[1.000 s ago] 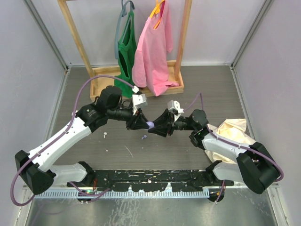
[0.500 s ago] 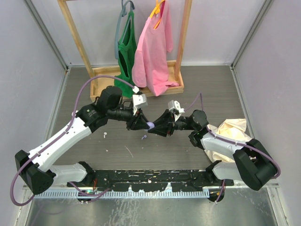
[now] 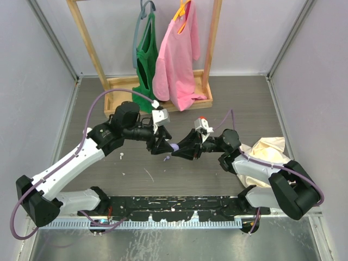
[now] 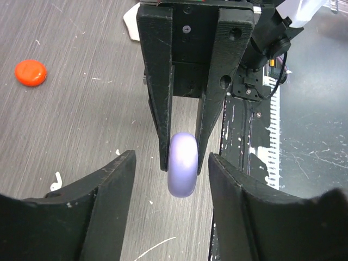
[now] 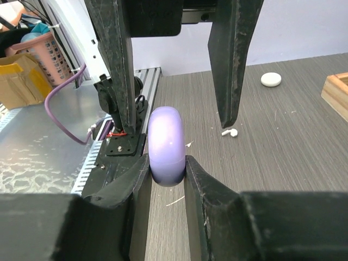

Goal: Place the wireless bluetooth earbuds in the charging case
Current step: Open the charging case.

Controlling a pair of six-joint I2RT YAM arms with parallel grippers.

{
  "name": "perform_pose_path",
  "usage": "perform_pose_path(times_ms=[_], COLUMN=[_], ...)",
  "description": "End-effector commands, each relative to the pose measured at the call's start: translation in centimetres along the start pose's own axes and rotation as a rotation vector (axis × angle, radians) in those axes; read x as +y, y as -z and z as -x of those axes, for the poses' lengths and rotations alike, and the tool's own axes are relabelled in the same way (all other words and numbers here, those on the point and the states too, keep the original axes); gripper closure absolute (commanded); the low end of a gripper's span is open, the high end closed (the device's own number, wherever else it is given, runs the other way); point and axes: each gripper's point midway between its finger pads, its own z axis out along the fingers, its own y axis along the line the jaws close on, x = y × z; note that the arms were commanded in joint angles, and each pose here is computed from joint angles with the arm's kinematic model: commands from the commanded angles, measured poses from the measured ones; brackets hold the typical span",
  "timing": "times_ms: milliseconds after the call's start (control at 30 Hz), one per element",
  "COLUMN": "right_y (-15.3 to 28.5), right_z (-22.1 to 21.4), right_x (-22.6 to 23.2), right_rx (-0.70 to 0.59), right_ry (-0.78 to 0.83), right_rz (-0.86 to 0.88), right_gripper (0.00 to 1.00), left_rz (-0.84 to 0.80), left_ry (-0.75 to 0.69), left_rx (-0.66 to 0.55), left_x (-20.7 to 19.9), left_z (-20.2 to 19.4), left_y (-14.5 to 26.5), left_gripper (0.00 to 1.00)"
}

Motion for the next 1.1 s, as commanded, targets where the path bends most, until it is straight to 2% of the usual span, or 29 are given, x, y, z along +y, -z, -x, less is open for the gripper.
perform_pose_path(times_ms=[0,367,1067], right_y=[0.1,0.5,1.2], right_z=[1.6,1.5,0.9], right_x=[0.4,0.0,0.2], right_rx=[-0.049,-0.056,-0.059], right_ry=[0.088,0.091,0.152], right_rz=[0.004,-0.025,-0.044], right_gripper=[0.99,0.99,0.99], left_rz=[0.039,0.08,0.241], left_ry=[-0.042,0.018,0.102], left_rx=[-0.076,-0.061,-0.135], left_x=[0.2,1.2,3.8], left_z=[1.6,-0.2,2.7], left_y=[0.5,-0.3,0.2], left_gripper=[0.41,0.34,0.36])
